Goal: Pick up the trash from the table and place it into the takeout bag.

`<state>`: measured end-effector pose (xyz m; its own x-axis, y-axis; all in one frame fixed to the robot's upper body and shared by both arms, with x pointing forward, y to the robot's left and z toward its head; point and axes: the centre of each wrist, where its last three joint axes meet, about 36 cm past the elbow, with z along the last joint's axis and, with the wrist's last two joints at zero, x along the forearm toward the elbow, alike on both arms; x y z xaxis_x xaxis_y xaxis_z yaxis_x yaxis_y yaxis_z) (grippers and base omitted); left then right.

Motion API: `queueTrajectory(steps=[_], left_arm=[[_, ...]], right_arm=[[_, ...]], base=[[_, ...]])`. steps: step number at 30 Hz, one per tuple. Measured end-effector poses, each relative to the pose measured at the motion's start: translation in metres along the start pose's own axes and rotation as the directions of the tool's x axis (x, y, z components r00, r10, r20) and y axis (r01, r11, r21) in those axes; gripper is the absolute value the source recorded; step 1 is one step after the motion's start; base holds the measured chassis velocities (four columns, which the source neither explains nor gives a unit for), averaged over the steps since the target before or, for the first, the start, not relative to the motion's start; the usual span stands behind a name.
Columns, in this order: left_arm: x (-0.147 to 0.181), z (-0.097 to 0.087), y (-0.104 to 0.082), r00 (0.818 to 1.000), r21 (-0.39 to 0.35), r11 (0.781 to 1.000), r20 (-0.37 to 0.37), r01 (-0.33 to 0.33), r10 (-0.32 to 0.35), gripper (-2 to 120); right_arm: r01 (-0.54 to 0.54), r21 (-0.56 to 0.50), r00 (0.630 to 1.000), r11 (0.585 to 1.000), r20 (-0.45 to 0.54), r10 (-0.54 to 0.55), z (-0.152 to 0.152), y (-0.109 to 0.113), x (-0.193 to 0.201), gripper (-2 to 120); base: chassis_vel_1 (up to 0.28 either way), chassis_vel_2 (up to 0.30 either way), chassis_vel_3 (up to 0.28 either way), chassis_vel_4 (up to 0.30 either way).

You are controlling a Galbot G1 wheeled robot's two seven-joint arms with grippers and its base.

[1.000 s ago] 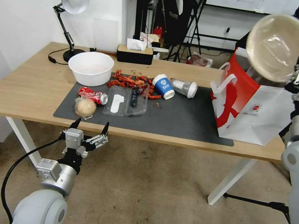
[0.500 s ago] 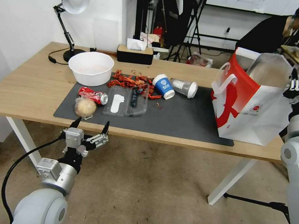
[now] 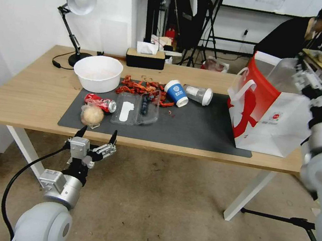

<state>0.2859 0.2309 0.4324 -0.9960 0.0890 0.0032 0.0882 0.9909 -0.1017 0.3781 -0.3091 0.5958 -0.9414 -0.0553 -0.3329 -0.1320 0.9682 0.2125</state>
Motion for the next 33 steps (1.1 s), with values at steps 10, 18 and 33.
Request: queueTrajectory(steps=[10, 18, 33], left_arm=[[-0.002, 0.004, 0.000, 1.000, 0.000, 1.000, 0.005, -0.001, 0.001, 100], [-0.004, 0.008, 0.002, 1.000, -0.002, 1.000, 0.008, -0.001, 0.001, 100], [-0.005, 0.011, 0.005, 1.000, -0.011, 1.000, 0.018, 0.004, -0.004, 100]], right_arm=[[0.000, 0.086, 0.993, 0.996, -0.120, 0.011, 0.052, 0.037, 0.071, 100], [-0.042, 0.156, 0.981, 0.987, -0.180, 0.070, 0.107, 0.042, 0.123, 100], [-0.059, 0.149, 0.956, 0.987, -0.275, 0.099, 0.177, 0.060, 0.178, 100]], base=[[0.000, 0.000, 0.000, 0.000], [0.000, 0.000, 0.000, 0.000], [0.000, 0.000, 0.000, 0.000]])
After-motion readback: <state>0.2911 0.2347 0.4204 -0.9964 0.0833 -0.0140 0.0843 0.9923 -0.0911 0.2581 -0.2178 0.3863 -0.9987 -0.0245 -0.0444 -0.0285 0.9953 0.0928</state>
